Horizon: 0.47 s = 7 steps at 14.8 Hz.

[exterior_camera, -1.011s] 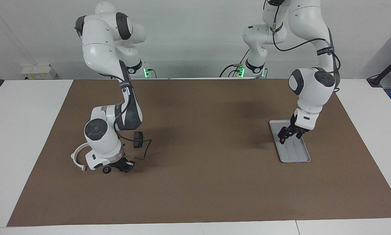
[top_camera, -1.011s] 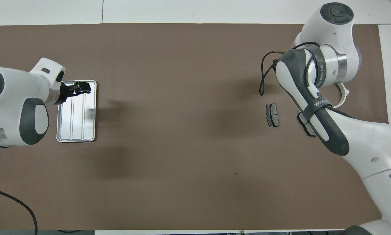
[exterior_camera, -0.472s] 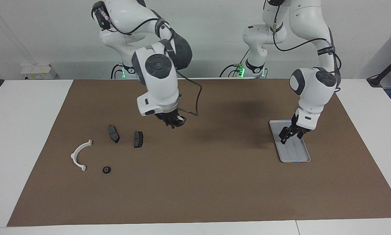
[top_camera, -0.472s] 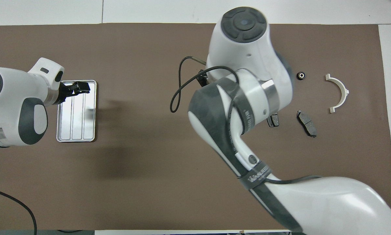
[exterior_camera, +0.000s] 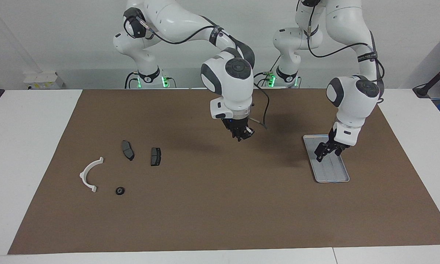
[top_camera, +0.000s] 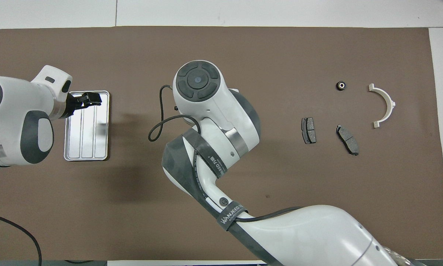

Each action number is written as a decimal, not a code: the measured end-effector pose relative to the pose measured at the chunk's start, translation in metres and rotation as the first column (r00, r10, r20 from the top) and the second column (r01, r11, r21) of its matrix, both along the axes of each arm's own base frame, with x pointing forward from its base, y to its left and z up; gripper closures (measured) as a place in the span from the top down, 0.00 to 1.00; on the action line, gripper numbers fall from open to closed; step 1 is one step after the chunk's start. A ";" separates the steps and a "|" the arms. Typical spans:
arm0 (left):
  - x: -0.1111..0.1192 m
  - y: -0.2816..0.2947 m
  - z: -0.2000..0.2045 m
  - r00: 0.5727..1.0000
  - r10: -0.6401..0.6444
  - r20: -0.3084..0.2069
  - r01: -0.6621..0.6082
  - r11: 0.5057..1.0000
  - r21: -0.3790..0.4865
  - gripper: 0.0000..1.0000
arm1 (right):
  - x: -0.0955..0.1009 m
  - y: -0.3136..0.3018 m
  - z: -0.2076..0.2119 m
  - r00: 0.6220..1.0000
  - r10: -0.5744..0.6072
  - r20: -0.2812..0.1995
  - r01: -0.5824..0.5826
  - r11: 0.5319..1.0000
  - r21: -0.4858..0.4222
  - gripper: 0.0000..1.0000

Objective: Pick bearing gear from pile to tray
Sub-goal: 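Carry the bearing to the table center and release it with the right gripper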

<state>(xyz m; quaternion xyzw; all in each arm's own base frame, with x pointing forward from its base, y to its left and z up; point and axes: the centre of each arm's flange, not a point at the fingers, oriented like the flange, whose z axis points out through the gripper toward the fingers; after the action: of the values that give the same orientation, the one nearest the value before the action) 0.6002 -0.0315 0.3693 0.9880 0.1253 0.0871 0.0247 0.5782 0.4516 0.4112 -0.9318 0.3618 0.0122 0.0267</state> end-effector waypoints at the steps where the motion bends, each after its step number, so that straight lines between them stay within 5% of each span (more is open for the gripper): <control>1: 0.000 0.000 0.000 1.000 0.000 0.000 0.000 1.000 0.000 1.00 | 0.000 0.010 -0.022 1.000 -0.010 0.013 0.010 1.000 -0.005 0.24; 7: 0.000 0.000 0.000 1.000 0.006 0.000 -0.006 1.000 -0.001 1.00 | 0.007 0.021 -0.098 0.998 -0.021 0.067 0.020 1.000 0.016 0.24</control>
<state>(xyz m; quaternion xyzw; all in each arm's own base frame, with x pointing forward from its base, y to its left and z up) 0.6002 -0.0315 0.3693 0.9876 0.1282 0.0871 0.0249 0.5855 0.4728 0.3131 -0.9276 0.3704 -0.0165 0.0462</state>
